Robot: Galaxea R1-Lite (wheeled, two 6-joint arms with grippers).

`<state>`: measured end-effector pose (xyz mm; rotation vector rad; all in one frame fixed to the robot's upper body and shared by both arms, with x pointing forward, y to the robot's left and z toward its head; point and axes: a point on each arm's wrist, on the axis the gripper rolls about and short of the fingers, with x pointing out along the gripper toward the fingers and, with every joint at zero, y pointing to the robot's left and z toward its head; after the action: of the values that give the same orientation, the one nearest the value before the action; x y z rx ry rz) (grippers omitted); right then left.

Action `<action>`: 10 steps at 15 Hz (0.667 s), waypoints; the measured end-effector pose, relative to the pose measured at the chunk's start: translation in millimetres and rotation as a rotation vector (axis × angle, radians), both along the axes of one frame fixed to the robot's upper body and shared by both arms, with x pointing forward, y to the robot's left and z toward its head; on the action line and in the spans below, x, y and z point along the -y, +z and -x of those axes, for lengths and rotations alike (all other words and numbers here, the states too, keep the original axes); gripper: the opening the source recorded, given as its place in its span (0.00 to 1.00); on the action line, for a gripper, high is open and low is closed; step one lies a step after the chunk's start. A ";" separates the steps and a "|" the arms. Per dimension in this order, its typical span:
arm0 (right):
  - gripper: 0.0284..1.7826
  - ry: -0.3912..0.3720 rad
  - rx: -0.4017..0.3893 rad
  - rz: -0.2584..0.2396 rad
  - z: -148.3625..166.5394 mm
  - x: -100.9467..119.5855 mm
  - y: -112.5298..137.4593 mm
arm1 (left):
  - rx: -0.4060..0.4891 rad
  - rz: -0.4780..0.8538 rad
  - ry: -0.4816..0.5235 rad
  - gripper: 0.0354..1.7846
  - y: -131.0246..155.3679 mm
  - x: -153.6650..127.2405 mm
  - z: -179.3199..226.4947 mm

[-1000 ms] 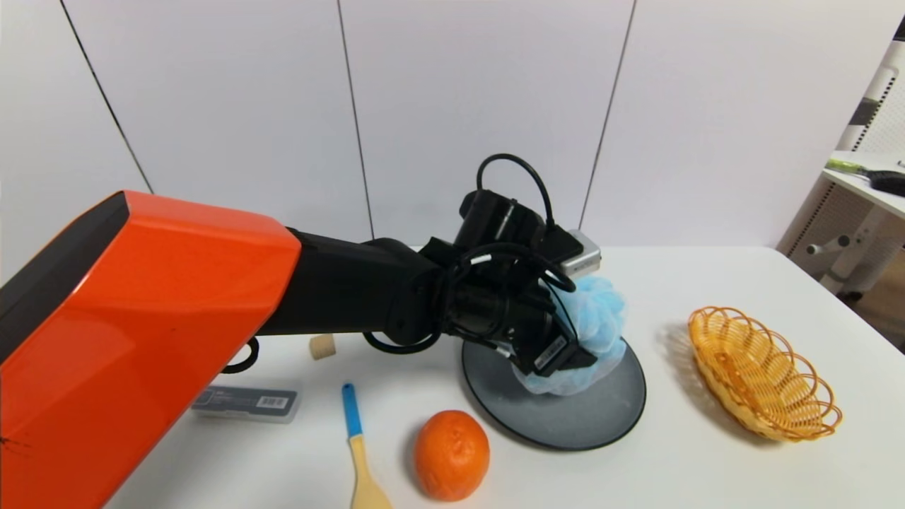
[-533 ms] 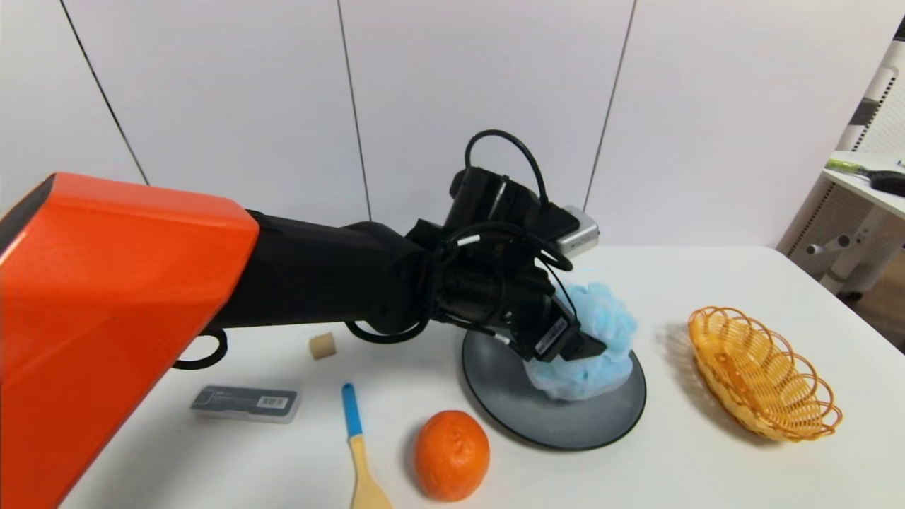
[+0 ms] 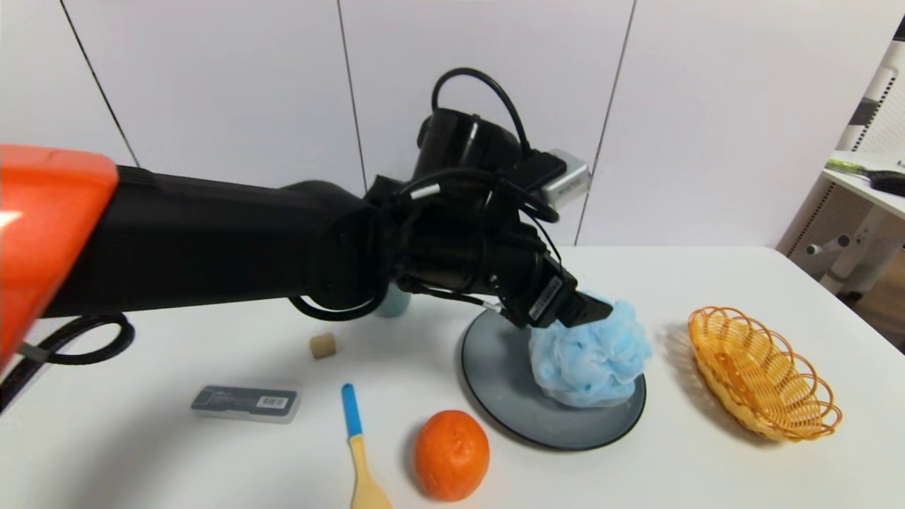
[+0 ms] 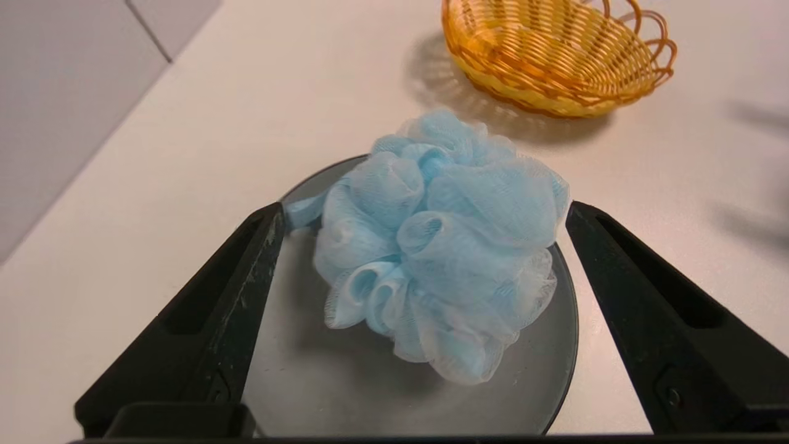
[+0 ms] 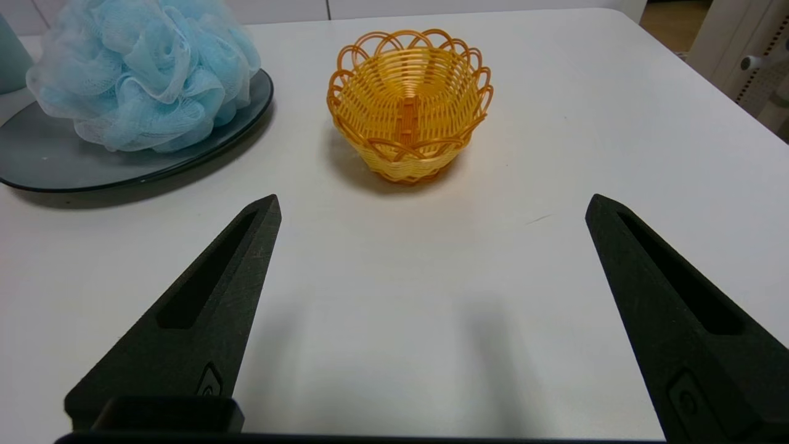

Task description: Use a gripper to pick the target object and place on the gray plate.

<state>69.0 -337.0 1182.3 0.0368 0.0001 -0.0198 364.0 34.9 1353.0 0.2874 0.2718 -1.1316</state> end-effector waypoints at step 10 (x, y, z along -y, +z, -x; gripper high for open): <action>0.96 -0.001 0.000 0.000 0.0 0.0 0.0 | 0.281 0.106 0.628 0.94 96.9 -219.1 84.1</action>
<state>69.0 -337.0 1182.3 0.0368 -0.0004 -0.0206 279.9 254.0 1449.9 0.2394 0.0415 -0.4750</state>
